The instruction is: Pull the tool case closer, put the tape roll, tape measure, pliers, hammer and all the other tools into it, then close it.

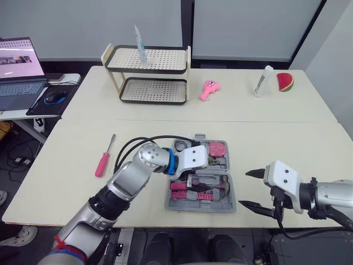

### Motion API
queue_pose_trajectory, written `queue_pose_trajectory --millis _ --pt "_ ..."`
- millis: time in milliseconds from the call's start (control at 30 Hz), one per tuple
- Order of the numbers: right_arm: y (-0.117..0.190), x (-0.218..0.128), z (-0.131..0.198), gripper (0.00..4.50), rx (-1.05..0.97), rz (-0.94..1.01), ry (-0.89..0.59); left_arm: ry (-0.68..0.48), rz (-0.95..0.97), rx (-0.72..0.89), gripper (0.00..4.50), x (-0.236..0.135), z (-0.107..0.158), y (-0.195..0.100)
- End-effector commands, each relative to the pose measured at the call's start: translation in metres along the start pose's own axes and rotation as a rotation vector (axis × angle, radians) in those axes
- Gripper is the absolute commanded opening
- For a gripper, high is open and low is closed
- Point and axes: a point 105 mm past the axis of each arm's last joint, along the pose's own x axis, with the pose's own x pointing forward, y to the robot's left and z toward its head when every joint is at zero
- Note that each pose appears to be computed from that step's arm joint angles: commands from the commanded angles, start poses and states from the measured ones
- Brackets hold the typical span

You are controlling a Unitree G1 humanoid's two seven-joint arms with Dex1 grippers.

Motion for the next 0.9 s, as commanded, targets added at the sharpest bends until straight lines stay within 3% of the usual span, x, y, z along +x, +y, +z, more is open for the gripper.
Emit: queue_pose_trajectory --millis 33,333,900 --pt "0.001 0.001 0.009 4.50 -0.029 0.001 -0.032 -0.007 -0.033 0.050 2.91 0.000 -0.002 -0.002" --pt "0.000 0.002 0.010 4.50 -0.026 -0.009 -0.037 0.046 -0.042 0.040 0.02 0.016 -0.023 -0.005" --pt "0.001 0.001 0.014 4.50 -0.016 -0.009 -0.046 0.186 -0.035 -0.011 0.02 0.037 -0.073 -0.011"
